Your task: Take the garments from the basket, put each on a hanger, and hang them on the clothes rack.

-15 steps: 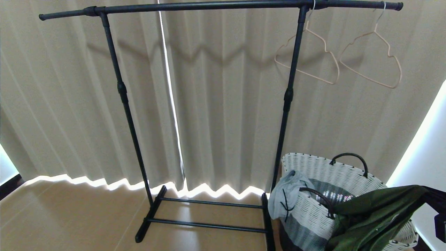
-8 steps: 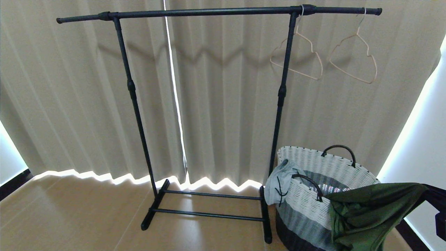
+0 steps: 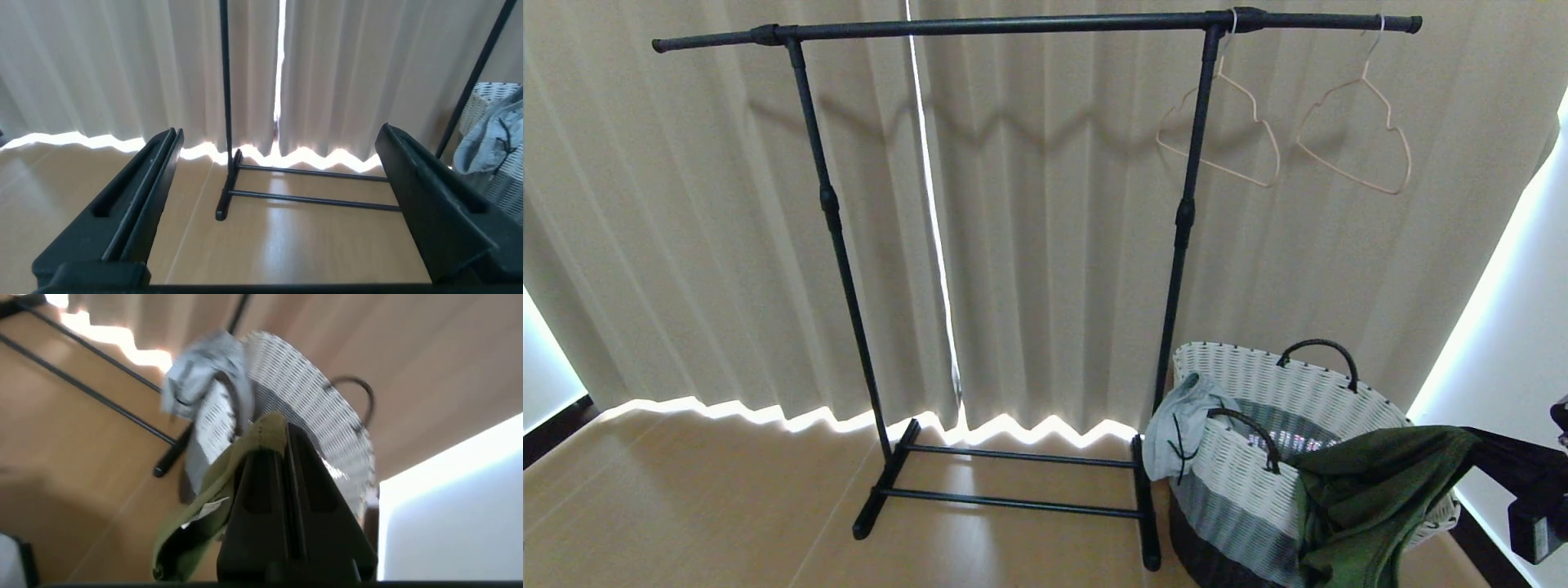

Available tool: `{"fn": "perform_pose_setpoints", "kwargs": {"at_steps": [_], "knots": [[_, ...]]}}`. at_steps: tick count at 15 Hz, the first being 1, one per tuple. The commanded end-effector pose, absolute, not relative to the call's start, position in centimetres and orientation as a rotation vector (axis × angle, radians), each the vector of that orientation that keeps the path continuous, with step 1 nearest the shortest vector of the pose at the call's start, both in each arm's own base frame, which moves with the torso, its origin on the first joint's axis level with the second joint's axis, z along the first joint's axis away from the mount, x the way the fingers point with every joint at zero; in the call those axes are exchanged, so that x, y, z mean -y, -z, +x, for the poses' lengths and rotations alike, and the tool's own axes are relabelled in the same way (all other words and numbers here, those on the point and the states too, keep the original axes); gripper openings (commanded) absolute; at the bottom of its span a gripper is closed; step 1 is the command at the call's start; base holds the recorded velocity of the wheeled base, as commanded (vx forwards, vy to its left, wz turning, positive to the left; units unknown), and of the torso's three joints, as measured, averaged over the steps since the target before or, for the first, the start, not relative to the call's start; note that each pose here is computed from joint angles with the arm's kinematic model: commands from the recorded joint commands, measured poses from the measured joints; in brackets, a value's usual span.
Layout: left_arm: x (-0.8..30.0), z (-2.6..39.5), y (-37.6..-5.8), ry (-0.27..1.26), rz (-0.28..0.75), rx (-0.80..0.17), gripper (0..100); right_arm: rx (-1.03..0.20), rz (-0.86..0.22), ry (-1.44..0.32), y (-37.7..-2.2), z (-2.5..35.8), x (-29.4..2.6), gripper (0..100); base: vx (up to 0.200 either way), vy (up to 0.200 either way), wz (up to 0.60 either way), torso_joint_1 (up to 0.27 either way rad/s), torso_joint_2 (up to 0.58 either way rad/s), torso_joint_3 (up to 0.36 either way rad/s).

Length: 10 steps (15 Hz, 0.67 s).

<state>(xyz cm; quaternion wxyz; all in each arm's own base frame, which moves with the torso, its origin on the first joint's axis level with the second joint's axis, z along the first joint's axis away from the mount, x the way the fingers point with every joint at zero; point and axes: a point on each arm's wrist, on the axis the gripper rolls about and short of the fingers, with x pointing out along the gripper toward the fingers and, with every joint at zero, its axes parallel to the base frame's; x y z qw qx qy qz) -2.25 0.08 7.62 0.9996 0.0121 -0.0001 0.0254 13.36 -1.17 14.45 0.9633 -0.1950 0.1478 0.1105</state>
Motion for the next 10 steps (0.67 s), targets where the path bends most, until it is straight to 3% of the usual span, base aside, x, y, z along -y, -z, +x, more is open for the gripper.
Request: {"fn": "perform_pose_setpoints", "kwargs": {"at_steps": [1,7,10], "knots": [[-0.1,-2.2,-7.6,-0.052,0.026,-0.001,100,-0.303,-0.398,-0.269,-14.4,14.0,0.6,0,0.0,0.0,0.0,0.0,0.0,0.0],[0.0,-2.3,-8.3,-0.01,0.02,0.06,100,-0.261,-0.345,-0.335,-15.4,14.5,-0.6,0,0.0,0.0,0.0,0.0,0.0,0.0],[0.1,-3.3,-11.6,0.066,0.027,0.151,100,-0.241,-0.312,-0.409,-16.1,14.9,-1.8,0,0.0,0.0,0.0,0.0,0.0,0.0]]}}
